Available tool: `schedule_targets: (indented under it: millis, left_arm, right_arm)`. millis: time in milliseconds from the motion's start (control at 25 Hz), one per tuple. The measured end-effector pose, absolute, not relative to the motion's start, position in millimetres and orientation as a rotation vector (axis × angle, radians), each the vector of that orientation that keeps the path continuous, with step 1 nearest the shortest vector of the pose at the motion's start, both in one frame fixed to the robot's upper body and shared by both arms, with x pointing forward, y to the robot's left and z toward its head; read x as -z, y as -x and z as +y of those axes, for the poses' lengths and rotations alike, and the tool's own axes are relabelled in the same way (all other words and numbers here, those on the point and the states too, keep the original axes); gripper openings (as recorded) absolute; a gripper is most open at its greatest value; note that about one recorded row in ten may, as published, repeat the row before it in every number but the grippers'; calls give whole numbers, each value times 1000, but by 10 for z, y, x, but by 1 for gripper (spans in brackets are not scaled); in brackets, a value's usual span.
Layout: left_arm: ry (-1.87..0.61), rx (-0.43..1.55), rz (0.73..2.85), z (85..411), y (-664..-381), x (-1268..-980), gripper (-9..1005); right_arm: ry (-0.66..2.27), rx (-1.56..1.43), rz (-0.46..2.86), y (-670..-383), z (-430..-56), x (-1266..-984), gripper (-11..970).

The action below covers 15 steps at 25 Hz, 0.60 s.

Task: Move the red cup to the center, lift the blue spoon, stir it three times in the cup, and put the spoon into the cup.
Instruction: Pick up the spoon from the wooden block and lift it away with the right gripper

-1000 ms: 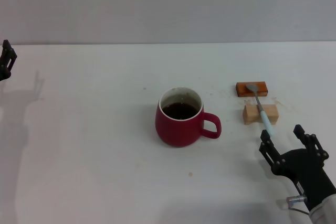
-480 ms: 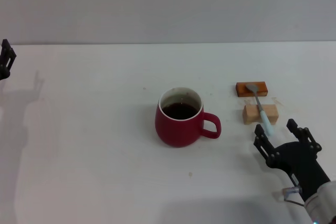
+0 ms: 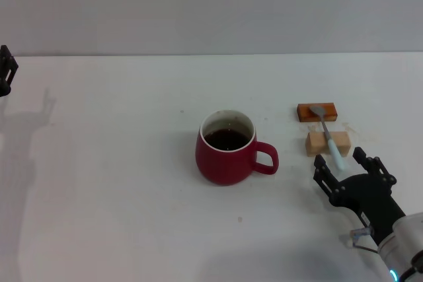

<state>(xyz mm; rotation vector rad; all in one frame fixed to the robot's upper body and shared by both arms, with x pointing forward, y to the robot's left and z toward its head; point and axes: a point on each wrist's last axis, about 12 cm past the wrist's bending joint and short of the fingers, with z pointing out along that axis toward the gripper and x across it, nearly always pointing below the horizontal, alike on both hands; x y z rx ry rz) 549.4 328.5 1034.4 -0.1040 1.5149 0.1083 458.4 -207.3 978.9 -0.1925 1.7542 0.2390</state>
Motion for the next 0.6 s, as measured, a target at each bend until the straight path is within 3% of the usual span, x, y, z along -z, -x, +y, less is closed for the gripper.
schedule_targets:
  millis: [600]
  left_arm:
    - [103, -104, 1506, 3274, -5504, -10359, 840]
  right_arm:
    - [215, -246, 1769, -4671, -2078, -9782, 744]
